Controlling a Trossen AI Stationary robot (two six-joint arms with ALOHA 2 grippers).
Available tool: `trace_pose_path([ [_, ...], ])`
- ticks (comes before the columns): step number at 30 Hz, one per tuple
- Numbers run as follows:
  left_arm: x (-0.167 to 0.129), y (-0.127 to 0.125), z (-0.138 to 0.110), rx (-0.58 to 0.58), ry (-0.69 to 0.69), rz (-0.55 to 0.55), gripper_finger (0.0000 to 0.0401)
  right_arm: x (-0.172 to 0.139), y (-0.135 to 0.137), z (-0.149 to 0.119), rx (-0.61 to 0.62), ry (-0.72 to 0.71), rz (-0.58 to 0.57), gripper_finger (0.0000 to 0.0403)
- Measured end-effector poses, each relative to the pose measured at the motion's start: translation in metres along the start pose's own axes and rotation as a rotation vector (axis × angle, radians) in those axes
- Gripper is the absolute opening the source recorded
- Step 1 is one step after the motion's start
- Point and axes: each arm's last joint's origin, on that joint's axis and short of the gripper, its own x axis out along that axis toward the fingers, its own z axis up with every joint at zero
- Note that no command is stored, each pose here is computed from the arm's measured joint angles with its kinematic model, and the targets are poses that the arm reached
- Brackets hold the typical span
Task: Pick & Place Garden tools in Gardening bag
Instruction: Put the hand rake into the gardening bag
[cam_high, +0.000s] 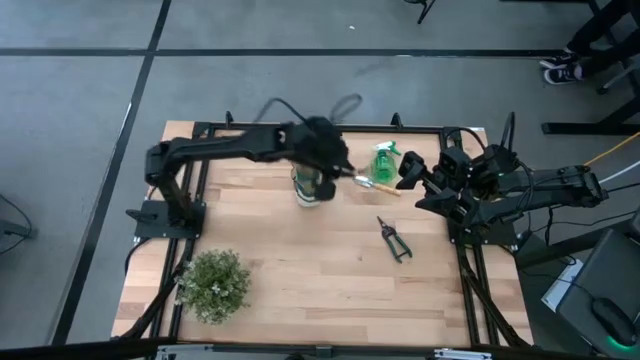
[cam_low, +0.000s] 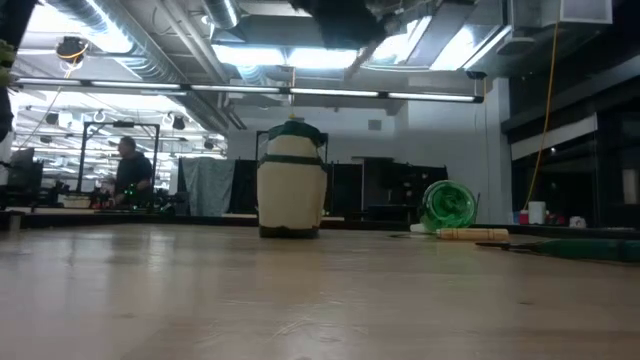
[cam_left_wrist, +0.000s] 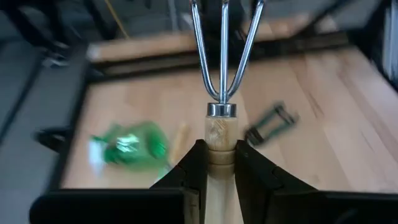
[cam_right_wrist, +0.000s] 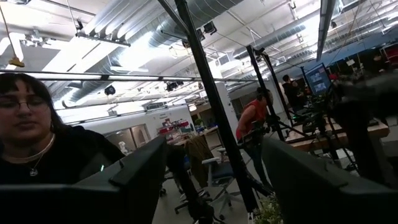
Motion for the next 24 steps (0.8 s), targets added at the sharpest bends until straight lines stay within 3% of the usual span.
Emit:
trace_pose_path([
  [7, -0.064, 0.013, 0.02, -0.002, -0.131, 0.092, 0.0046, 0.0, -0.001, -0.001, -0.025, 0.011, -0.006, 0.0268],
  [13, -0.102, 0.022, 0.024, -0.014, -0.2, 0.151, 0.0048, 0.0, -0.001, -0.001, -0.041, 0.013, -0.009, 0.0268],
  [19, -0.112, 0.026, -0.003, -0.09, -0.232, 0.194, 0.0048, 0.0, -0.001, -0.001, -0.04, 0.015, -0.01, 0.0268],
  [24, -0.106, 0.025, -0.039, -0.232, -0.4, 0.219, 0.0048, 0.0, -0.002, -0.003, -0.034, 0.027, -0.017, 0.0268],
])
